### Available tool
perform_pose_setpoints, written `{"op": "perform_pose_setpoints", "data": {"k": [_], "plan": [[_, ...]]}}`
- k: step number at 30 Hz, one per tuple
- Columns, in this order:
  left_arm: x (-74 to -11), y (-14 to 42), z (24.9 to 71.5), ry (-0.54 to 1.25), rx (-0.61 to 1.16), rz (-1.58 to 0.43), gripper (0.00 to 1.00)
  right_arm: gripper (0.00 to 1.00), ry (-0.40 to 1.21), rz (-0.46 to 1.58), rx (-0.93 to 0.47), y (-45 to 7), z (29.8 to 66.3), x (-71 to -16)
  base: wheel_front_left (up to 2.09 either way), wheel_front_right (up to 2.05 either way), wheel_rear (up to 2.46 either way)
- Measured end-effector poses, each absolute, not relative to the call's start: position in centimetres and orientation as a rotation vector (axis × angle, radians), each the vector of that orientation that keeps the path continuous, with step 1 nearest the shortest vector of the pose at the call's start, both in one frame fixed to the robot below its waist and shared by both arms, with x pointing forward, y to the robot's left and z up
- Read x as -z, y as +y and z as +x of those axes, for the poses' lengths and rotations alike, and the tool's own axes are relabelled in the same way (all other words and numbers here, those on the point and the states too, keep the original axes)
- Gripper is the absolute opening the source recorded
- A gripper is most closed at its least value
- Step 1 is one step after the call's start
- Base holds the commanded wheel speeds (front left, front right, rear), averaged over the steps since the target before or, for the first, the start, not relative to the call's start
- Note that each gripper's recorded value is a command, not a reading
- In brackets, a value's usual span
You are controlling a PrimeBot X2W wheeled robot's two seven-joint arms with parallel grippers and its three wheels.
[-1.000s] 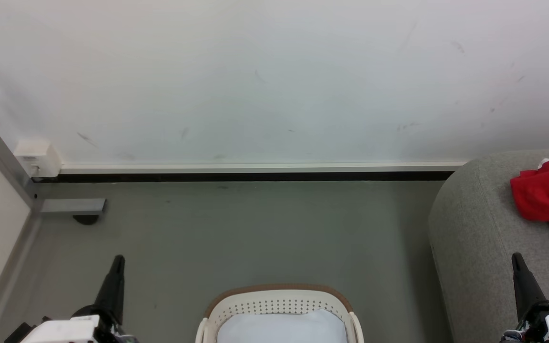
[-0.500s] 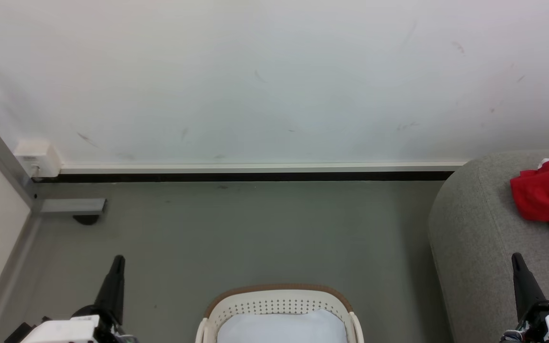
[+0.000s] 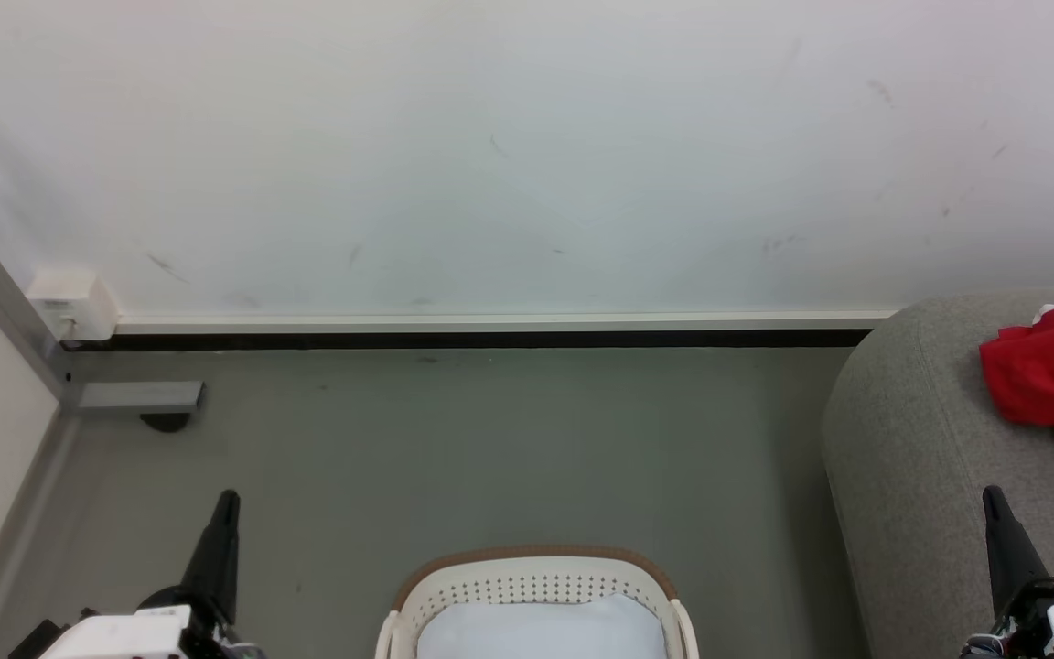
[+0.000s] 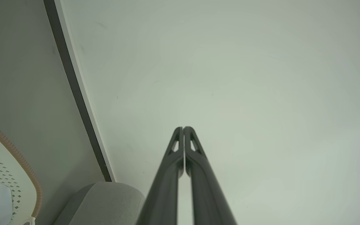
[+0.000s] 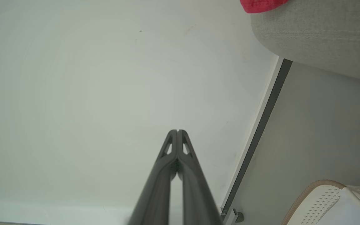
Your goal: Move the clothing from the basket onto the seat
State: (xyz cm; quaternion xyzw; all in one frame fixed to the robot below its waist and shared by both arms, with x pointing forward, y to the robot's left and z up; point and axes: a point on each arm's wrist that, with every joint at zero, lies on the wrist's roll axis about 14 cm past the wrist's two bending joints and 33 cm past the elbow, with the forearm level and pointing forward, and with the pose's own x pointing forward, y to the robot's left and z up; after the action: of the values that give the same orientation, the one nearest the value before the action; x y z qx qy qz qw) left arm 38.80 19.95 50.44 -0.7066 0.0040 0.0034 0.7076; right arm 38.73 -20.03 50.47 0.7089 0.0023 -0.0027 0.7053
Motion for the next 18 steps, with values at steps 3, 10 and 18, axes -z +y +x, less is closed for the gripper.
{"op": "perform_pose_setpoints", "data": {"k": [3,10,18], "plan": [[-50.44,19.95,38.8,0.009,-0.008,-1.569,0.0,0.0,0.005,1.576,0.006,-20.04,38.73,-50.47,0.0,0.0,0.0],[-50.45,19.95,38.8,0.009,-0.007,-1.569,0.0,0.0,0.005,1.574,0.006,-20.04,38.73,-50.47,0.0,0.0,0.0],[-50.45,19.96,38.8,0.009,-0.007,-1.569,0.0,0.0,0.005,1.574,0.007,-20.05,38.73,-50.47,0.0,0.0,0.0]]}}
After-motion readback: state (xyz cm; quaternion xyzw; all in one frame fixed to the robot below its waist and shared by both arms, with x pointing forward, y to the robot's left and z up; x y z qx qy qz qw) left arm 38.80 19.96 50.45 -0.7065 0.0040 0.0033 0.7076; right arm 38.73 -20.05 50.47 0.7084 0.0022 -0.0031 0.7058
